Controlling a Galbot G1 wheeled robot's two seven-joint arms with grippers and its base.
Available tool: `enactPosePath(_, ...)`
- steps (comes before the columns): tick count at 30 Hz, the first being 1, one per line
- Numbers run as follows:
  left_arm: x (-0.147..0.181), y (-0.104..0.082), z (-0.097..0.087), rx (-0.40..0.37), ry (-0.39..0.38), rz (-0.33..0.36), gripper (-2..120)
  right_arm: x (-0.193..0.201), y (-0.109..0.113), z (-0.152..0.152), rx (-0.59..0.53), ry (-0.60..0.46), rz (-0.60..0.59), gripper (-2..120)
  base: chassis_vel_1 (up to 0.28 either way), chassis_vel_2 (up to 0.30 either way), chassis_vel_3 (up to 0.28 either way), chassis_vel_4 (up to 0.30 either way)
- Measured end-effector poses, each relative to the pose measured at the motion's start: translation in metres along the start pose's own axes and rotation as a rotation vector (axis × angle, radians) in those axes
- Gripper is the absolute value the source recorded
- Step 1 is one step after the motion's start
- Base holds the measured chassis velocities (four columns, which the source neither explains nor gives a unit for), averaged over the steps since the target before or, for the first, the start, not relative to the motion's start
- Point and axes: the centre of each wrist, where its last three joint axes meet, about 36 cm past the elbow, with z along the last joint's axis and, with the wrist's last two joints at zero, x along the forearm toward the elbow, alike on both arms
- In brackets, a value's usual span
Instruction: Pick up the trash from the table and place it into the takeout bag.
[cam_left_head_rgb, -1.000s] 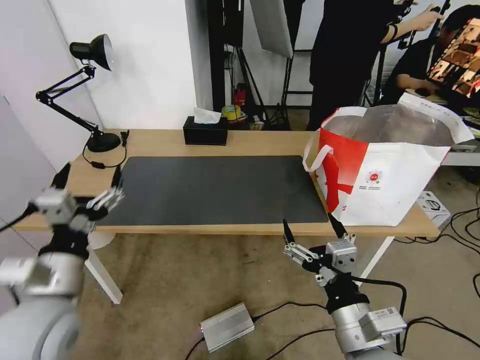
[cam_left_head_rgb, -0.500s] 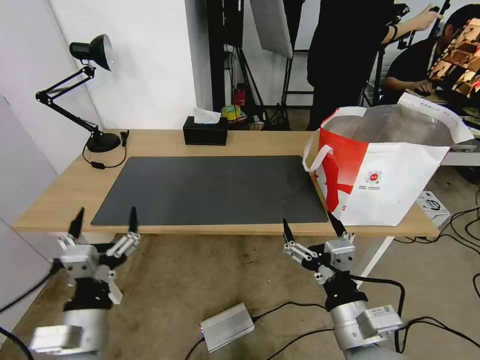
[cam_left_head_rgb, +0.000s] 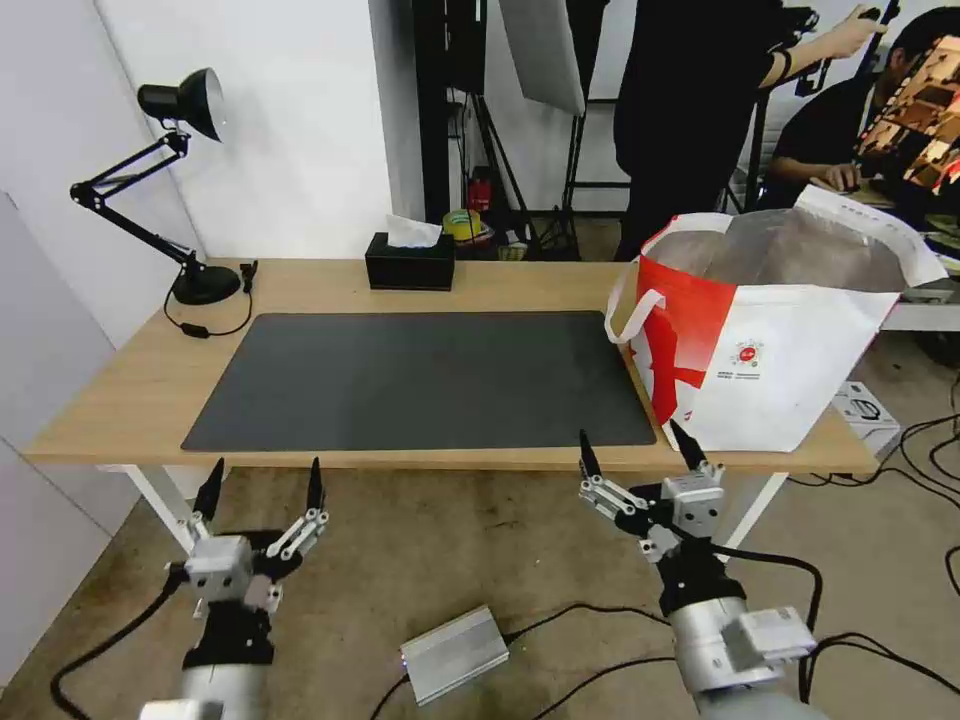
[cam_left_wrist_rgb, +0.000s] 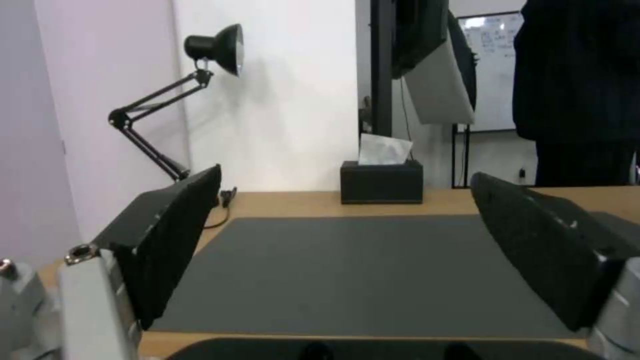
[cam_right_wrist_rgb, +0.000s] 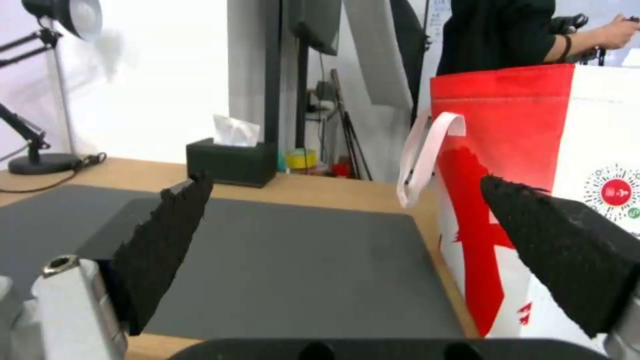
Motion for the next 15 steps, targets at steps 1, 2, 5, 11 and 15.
enactPosePath(1,0.000,-0.001,-0.001,0.004,0.005,-0.003,100,0.001,0.001,0.000,0.005,-0.001,0.001,100,0.000,0.000,0.000,0.000)
enactPosePath(2,0.000,-0.001,-0.001,0.004,0.005,-0.003,100,0.001,0.001,0.000,0.005,-0.001,0.001,100,0.000,0.000,0.000,0.000)
enactPosePath(5,0.003,-0.002,-0.004,-0.005,0.021,-0.006,100,0.006,0.007,-0.004,-0.002,-0.007,0.005,100,0.000,0.000,0.000,0.000)
enactPosePath(11,0.005,-0.002,-0.008,-0.003,0.027,-0.008,100,0.008,0.008,-0.004,0.004,-0.006,0.009,100,0.000,0.000,0.000,0.000)
enactPosePath(15,0.002,-0.001,-0.016,-0.005,0.022,-0.014,100,0.010,0.010,-0.003,0.011,-0.009,0.013,100,0.000,0.000,0.000,0.000)
